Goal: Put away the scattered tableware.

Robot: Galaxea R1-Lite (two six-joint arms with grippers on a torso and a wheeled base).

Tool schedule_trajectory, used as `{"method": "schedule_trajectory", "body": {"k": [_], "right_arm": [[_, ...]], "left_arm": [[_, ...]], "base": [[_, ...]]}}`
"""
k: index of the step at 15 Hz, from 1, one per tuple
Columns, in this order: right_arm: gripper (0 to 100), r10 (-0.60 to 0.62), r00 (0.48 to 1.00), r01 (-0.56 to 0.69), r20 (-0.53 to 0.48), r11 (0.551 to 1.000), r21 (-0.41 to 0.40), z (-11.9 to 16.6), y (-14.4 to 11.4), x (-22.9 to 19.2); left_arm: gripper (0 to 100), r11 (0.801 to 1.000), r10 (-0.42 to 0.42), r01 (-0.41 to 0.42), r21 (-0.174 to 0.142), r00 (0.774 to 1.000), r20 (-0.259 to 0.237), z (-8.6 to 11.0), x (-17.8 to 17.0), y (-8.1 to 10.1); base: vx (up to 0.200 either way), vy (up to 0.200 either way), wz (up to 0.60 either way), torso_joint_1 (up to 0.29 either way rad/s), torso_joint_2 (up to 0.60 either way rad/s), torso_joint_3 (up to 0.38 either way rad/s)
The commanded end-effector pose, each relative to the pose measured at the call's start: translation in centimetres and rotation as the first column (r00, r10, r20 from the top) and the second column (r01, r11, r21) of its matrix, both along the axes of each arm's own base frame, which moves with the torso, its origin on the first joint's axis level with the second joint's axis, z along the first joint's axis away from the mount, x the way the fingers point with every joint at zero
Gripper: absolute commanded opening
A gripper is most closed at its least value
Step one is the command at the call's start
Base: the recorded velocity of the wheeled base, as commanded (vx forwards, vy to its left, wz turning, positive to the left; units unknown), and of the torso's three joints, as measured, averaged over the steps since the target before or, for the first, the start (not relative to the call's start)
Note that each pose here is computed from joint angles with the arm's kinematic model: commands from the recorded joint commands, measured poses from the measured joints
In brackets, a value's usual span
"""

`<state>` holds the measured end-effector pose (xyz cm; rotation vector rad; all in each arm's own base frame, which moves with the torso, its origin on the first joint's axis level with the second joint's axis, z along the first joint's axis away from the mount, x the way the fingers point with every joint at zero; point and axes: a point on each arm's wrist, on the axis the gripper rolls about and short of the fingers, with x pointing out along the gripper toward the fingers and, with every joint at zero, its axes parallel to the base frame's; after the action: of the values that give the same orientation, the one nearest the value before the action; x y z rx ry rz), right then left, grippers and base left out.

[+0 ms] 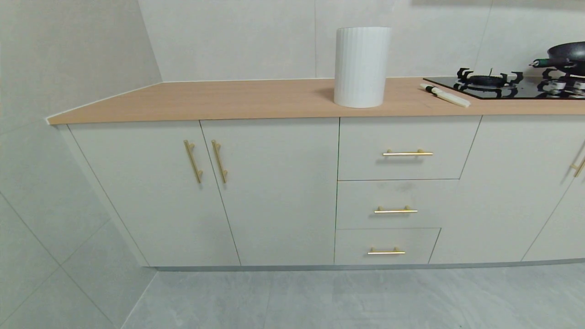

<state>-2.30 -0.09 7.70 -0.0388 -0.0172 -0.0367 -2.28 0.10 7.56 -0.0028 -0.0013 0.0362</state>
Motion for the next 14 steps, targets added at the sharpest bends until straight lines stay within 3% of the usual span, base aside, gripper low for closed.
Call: {"method": "schedule_trajectory", "body": {"k": [1, 8, 14], "right_arm": [[100, 0.011, 1.000, -0.011, -0.008, 0.998, -0.055, 0.00, 0.03, 0.03], [100, 0.039, 0.999, -0.039, -0.004, 0.998, -0.040, 0.03, 0.09, 0.03], [100, 0.039, 0.999, -0.039, -0.002, 0.999, -0.037, 0.04, 0.09, 0.03]], "left_arm": [[100, 1.000, 0.001, -0.001, 0.000, 1.000, 0.000, 0.00, 0.00, 0.00], [100, 1.000, 0.001, -0.001, 0.000, 1.000, 0.000, 0.00, 0.00, 0.00], [100, 1.000, 0.001, -0.001, 0.000, 1.000, 0.000, 0.00, 0.00, 0.00]], "base": [[0.000, 0.000, 0.00, 0.000, 0.00, 0.000], [0.000, 0.000, 0.00, 0.000, 0.00, 0.000], [0.200, 0.000, 0.00, 0.002, 0.00, 0.002]]}}
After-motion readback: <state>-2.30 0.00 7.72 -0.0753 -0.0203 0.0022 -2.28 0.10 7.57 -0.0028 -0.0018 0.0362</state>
